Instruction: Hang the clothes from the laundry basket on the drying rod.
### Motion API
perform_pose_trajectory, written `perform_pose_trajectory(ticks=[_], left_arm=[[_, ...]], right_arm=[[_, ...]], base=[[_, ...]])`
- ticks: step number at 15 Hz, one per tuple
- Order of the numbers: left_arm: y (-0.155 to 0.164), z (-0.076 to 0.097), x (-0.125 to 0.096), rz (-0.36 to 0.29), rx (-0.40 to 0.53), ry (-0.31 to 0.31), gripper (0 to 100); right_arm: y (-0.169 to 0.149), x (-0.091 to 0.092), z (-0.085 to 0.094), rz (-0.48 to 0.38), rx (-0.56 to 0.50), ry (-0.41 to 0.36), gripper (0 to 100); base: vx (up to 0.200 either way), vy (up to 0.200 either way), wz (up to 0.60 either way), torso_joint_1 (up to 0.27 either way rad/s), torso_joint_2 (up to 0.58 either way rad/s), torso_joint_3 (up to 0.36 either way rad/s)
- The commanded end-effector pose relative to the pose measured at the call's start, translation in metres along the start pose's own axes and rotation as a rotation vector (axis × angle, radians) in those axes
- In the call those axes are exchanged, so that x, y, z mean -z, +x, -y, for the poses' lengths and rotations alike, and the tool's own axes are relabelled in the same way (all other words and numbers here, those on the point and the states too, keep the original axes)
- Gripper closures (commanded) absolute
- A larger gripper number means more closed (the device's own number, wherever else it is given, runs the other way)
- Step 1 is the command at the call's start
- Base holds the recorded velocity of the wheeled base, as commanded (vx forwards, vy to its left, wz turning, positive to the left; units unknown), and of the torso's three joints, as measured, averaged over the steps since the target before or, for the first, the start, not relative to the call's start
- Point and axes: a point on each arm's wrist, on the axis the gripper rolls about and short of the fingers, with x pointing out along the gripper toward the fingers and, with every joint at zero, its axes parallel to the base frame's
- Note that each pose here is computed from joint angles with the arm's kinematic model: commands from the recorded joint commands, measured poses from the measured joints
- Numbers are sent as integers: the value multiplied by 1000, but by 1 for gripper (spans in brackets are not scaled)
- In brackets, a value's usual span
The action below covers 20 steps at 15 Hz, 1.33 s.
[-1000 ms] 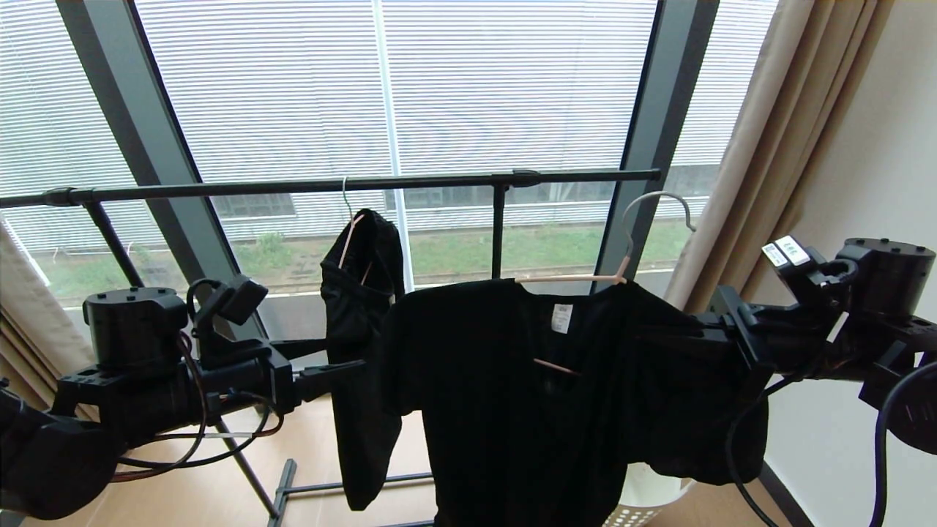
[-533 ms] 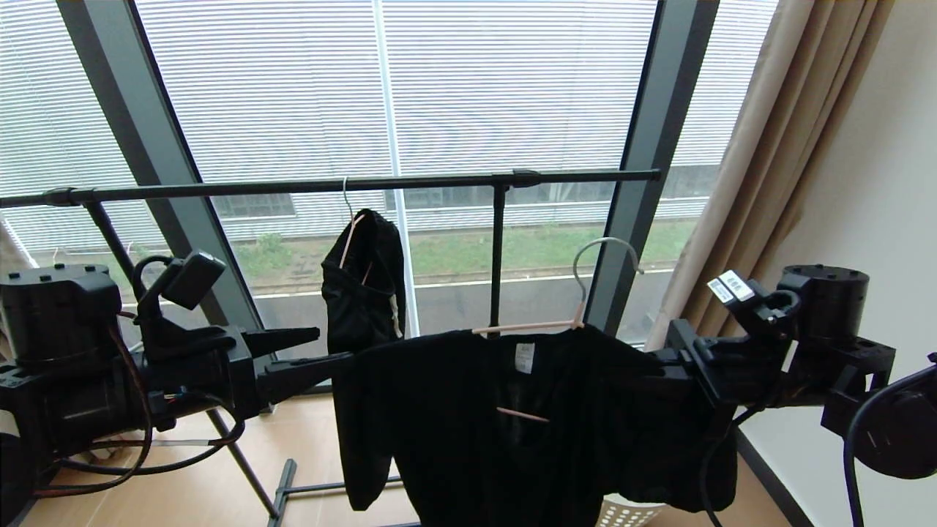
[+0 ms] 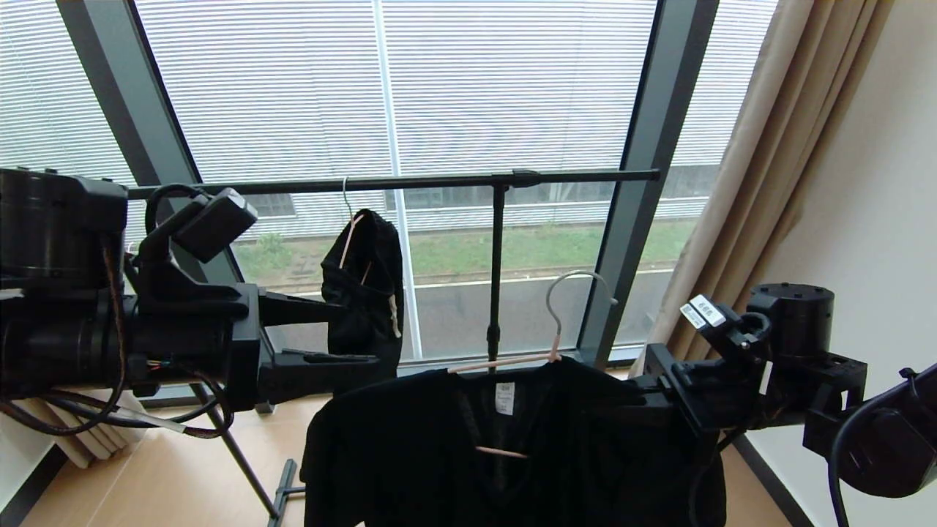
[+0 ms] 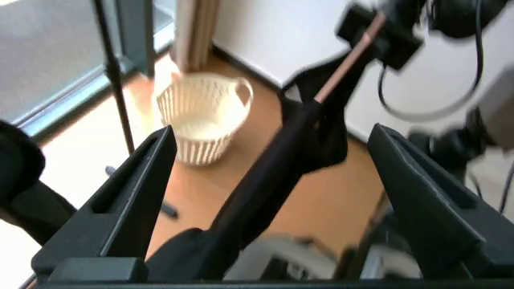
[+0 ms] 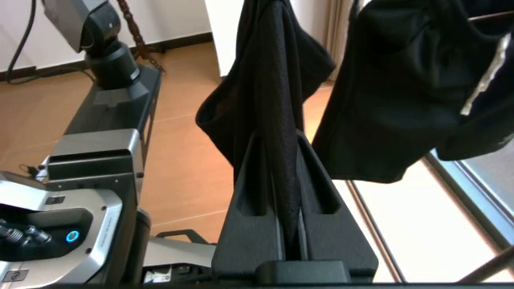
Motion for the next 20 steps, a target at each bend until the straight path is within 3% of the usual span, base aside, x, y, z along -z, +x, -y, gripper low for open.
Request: perform_pose_trajectory(ticks=[1, 4, 9, 20], left_arm=[[15, -4, -7, -46, 32, 83, 0], [38, -7, 4, -109, 95, 254, 0], [56, -11, 15, -139, 152, 365, 0], [69, 0, 21, -153, 229, 369, 0]], right_arm=[[2, 2, -2, -4, -11, 3, 100], [5, 2, -6, -7, -25, -29, 100], [4, 1, -7, -5, -25, -36, 100], [4, -6, -15, 3, -33, -62, 100]], base=[[0, 0, 0, 0, 0, 0], [0, 0, 0, 0, 0, 0], [0, 0, 0, 0, 0, 0], [0, 0, 0, 0, 0, 0]])
